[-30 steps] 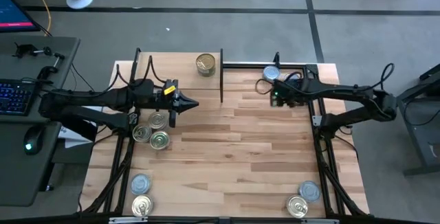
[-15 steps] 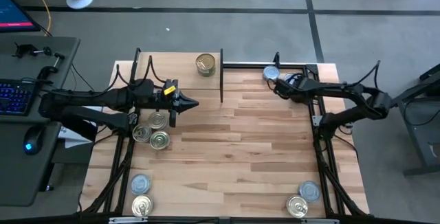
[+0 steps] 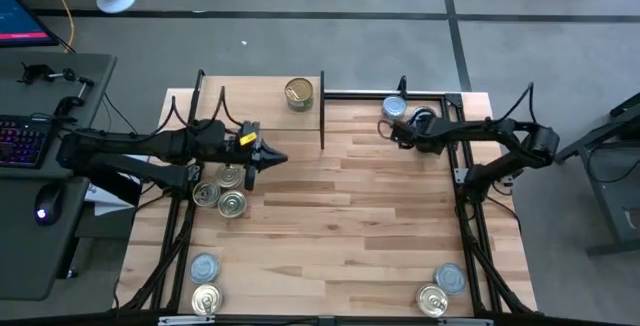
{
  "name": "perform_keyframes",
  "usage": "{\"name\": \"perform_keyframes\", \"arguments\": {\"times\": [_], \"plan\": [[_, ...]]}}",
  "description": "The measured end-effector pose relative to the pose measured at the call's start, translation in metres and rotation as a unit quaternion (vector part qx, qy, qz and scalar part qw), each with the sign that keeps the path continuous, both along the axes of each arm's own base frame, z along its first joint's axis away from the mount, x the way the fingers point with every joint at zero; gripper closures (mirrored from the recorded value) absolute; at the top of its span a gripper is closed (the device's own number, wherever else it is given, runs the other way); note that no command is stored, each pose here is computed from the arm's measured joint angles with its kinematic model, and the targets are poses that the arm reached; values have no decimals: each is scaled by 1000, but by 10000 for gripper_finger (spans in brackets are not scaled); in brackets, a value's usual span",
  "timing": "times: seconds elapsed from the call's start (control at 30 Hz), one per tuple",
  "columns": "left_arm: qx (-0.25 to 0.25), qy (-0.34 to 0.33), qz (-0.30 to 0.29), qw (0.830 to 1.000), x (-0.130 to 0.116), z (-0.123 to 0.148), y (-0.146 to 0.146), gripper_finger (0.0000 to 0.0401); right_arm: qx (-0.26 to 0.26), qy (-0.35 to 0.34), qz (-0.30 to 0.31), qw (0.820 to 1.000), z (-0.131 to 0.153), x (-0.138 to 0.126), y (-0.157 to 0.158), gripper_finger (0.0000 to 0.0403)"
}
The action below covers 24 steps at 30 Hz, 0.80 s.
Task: Stack canned seafood by type on shelf
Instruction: Put the green-white tuna can on the shelf
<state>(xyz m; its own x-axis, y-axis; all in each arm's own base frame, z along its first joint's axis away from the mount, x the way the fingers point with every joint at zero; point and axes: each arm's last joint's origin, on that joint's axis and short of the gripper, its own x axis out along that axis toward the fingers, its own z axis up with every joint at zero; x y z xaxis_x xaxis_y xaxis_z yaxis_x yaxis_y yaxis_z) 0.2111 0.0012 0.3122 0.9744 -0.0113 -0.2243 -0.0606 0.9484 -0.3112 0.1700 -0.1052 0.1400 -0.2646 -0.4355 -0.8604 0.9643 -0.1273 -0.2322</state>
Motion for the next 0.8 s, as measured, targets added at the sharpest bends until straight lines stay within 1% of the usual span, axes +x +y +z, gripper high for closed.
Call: {"name": "perform_keyframes", "arguments": {"times": [0.17,0.23,0.33,0.4,0.47,0.53,0.67,0.73,0.8], "plan": [[-7,63,-38,997,-4,-12,-13,401,19,-37,79,996,0,21,37,402],[-6,86,-36,996,-5,-17,-16,401,19,-61,119,991,1,31,54,402],[7,121,-15,992,-4,-25,-19,401,34,-131,156,978,5,49,79,403],[17,136,2,991,0,-30,-19,401,50,-185,183,964,6,60,94,403],[22,144,9,989,6,-35,-21,401,55,-227,207,950,7,71,105,403],[26,154,10,988,15,-43,-22,401,56,-261,224,937,6,82,112,403],[35,180,7,983,37,-63,-24,401,64,-302,280,909,3,111,122,403],[49,188,0,981,49,-75,-26,401,73,-317,317,891,1,130,125,403],[64,188,-6,980,61,-86,-27,401,86,-331,367,865,1,151,127,403]]}}
